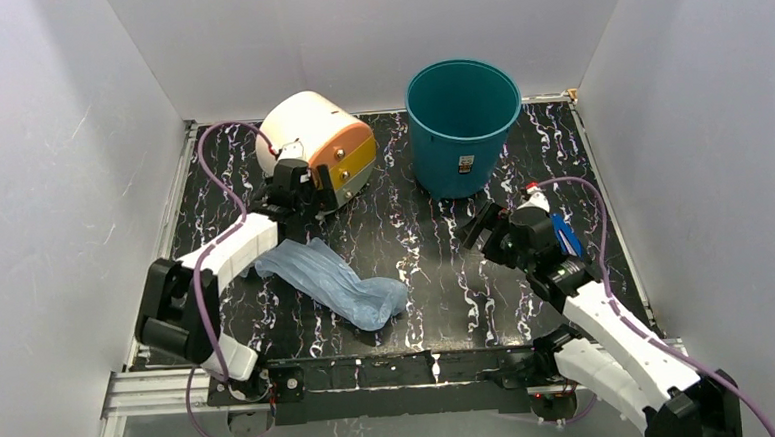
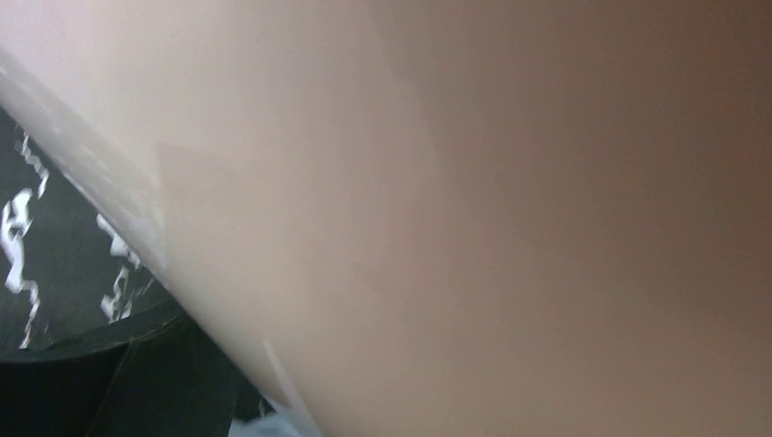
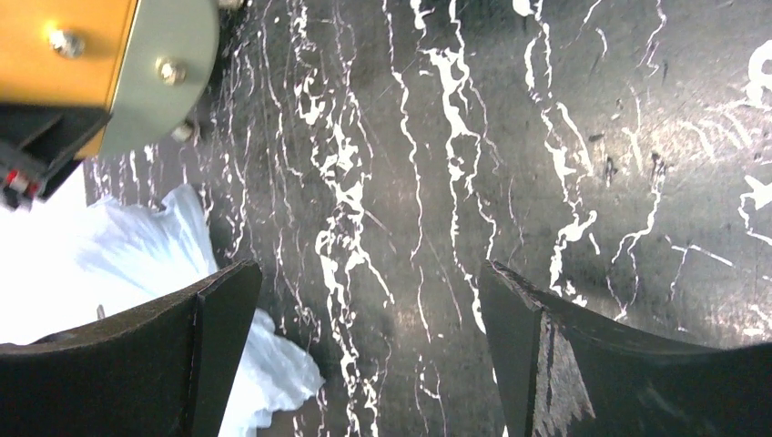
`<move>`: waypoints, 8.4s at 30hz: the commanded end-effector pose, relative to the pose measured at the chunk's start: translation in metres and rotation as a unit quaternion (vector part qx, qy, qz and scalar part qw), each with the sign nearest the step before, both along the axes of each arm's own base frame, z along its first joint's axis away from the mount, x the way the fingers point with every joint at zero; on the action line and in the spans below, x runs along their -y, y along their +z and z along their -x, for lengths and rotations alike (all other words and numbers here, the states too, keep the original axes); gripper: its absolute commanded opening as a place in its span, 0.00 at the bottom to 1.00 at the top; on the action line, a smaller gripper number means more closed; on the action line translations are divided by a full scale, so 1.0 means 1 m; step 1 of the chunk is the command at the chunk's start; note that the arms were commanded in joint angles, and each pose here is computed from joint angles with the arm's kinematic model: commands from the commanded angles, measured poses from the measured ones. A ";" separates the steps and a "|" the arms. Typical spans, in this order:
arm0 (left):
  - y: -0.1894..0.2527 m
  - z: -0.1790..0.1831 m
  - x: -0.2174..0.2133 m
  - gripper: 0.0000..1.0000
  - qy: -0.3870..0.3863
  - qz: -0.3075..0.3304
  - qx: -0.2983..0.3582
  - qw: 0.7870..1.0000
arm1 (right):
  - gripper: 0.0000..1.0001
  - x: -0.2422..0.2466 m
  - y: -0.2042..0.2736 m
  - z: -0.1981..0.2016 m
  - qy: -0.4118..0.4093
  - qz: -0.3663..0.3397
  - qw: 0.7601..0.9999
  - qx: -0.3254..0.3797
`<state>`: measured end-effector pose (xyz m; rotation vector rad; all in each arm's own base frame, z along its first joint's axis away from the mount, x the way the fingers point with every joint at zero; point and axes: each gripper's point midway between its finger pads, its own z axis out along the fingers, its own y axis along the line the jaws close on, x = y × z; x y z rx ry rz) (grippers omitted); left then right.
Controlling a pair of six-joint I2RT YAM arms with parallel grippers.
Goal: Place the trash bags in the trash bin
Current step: Move the distractor to the center of the board, then move the trash bin to the center of the board, then adjust the trash bag at the center of the board, then pick up the trash bag from the center of the board.
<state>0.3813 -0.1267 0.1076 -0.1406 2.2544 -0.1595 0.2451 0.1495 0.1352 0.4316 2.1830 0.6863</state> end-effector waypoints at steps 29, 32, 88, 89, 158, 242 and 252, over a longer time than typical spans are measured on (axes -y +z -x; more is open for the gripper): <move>0.042 0.073 -0.013 0.95 -0.025 0.082 -0.004 0.996 | 0.99 -0.033 0.036 -0.149 -0.062 -0.024 0.988 0.139; 0.032 0.097 -0.023 0.95 0.009 0.103 -0.017 0.994 | 0.99 -0.024 0.040 -0.172 -0.064 -0.032 0.985 0.156; 0.061 0.166 -0.036 0.95 -0.022 0.120 0.003 0.993 | 0.34 -0.189 -0.035 0.098 0.156 -0.160 0.975 -0.003; 0.062 0.166 -0.027 0.96 -0.045 0.129 -0.002 0.991 | 0.25 -0.182 -0.037 0.091 0.142 -0.141 0.980 0.006; 0.055 0.177 0.125 0.73 -0.322 0.144 0.003 0.936 | 0.73 -0.019 0.007 0.018 0.102 0.009 0.993 -0.054; -0.003 0.088 0.227 0.17 -0.394 0.176 -0.088 0.898 | 0.64 -0.037 -0.042 -0.026 0.004 -0.117 0.991 -0.060; 0.018 0.123 0.159 0.00 -0.245 0.228 -0.030 0.942 | 0.65 -0.065 -0.026 -0.012 0.131 -0.114 0.982 -0.072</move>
